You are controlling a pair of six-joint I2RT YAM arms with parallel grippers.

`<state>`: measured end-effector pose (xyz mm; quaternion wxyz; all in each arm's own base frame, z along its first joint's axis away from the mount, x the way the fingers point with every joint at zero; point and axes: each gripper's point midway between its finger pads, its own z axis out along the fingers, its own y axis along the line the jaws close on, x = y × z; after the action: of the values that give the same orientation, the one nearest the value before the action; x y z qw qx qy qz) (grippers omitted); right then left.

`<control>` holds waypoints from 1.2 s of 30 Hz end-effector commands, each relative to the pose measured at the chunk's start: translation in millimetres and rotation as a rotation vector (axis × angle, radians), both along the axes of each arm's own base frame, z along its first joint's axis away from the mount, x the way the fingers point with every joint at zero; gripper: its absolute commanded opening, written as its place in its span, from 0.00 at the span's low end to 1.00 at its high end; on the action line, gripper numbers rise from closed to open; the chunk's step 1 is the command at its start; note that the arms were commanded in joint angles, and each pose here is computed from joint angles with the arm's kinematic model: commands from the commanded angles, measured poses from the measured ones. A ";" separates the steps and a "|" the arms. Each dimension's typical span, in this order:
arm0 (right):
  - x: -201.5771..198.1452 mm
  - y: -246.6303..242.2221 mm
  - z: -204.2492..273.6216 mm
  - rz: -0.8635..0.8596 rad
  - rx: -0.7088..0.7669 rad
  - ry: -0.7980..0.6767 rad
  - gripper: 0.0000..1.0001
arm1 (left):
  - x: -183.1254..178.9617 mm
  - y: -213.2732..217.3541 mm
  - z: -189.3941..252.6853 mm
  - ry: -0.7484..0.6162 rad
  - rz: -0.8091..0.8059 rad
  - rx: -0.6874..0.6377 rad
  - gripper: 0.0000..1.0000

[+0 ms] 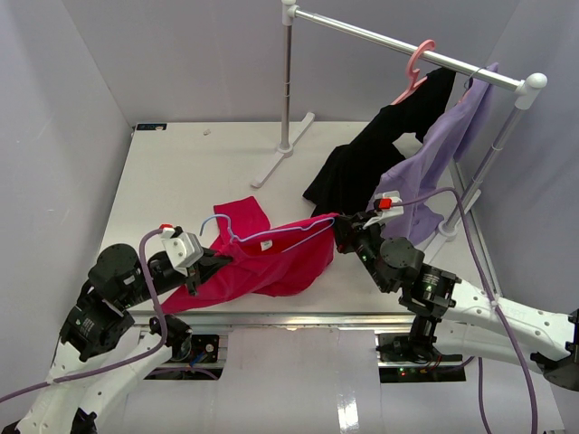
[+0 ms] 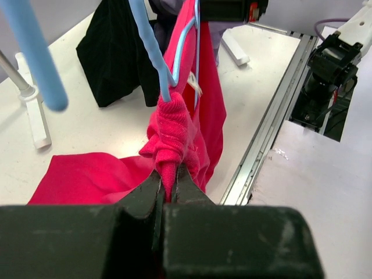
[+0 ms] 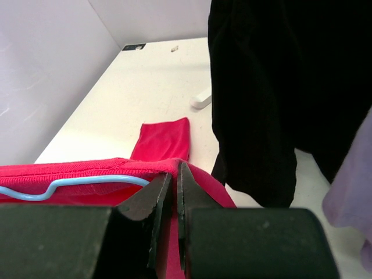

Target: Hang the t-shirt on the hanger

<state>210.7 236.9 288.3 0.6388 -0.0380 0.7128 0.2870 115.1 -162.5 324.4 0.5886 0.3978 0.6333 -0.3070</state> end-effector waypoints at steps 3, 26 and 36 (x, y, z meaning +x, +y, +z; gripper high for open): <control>14.1 -38.6 37.3 -0.141 -0.057 -0.049 0.08 | 8.7 8.4 6.3 -0.031 0.061 0.029 0.00; 8.2 -12.1 32.8 0.045 -0.403 0.063 0.08 | 74.1 22.6 26.7 -0.089 0.347 0.014 0.00; 20.8 -54.3 22.7 -0.047 -0.390 0.082 0.08 | 63.7 32.9 34.7 -0.126 0.357 0.007 0.00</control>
<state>219.1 218.7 314.6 0.5866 -0.1663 0.7729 0.1758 175.4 -144.5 337.2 0.6335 0.3303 0.6722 -0.1943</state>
